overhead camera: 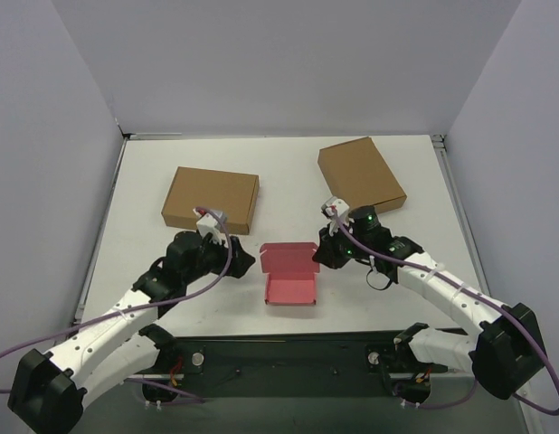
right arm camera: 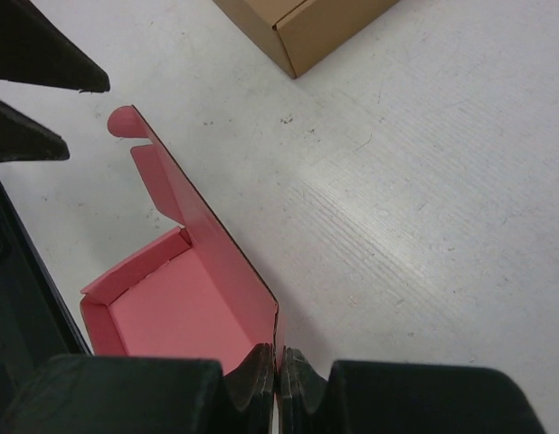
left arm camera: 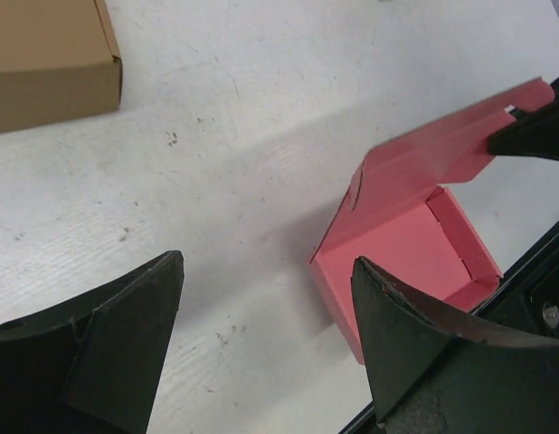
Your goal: Fold the paper box
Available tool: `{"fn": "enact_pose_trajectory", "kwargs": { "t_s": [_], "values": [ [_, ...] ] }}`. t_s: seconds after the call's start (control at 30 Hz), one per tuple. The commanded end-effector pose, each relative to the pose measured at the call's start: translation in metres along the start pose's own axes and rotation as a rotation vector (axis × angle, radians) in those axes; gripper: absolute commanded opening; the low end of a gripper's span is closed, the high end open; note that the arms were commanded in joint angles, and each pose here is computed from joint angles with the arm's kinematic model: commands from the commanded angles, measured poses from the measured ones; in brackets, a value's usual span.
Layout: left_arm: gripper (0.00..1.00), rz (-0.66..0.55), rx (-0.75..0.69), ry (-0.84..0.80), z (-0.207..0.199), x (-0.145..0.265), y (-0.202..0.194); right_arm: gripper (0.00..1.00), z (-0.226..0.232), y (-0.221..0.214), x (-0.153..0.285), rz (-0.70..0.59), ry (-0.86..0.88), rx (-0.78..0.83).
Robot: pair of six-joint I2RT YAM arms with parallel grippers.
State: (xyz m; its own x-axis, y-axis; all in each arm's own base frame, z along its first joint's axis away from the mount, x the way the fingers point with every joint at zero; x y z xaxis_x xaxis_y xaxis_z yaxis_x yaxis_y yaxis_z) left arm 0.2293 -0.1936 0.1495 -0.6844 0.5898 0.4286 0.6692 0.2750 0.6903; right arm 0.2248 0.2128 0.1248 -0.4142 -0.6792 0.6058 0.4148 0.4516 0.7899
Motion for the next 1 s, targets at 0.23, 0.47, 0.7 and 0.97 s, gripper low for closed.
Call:
{"fn": "enact_pose_trajectory", "kwargs": {
  "t_s": [0.23, 0.47, 0.7, 0.97],
  "values": [
    [0.84, -0.103, -0.091, -0.222, -0.020, 0.006, -0.033, 0.00, 0.011, -0.013, -0.008, -0.022, 0.052, 0.079],
    [0.81, -0.058, -0.128, -0.213, -0.012, -0.012, -0.047, 0.00, 0.018, -0.015, -0.013, -0.002, 0.038, 0.127],
    [0.66, -0.053, -0.150, -0.236, -0.017, -0.019, -0.052, 0.00, 0.018, -0.017, -0.010, -0.006, 0.007, 0.139],
    [0.56, -0.024, -0.162, -0.248, -0.022, -0.024, -0.062, 0.00, 0.018, -0.015, -0.008, -0.018, -0.016, 0.153]
  ]
}}
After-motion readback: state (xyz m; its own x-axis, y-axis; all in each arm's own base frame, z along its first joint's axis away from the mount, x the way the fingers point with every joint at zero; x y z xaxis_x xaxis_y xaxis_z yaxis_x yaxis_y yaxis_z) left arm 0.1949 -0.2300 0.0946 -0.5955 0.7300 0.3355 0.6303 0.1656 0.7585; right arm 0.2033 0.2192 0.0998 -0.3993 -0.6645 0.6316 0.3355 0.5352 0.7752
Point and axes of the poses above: each gripper's point midway between its finger pads, its own x axis back along the fingers, its own z axis along the line the jaws close on, y = z × x, the point moved 1 cm from there along x, back along the fingers, and after that the axes turned 12 degrees about x, right-handed, at the moved point
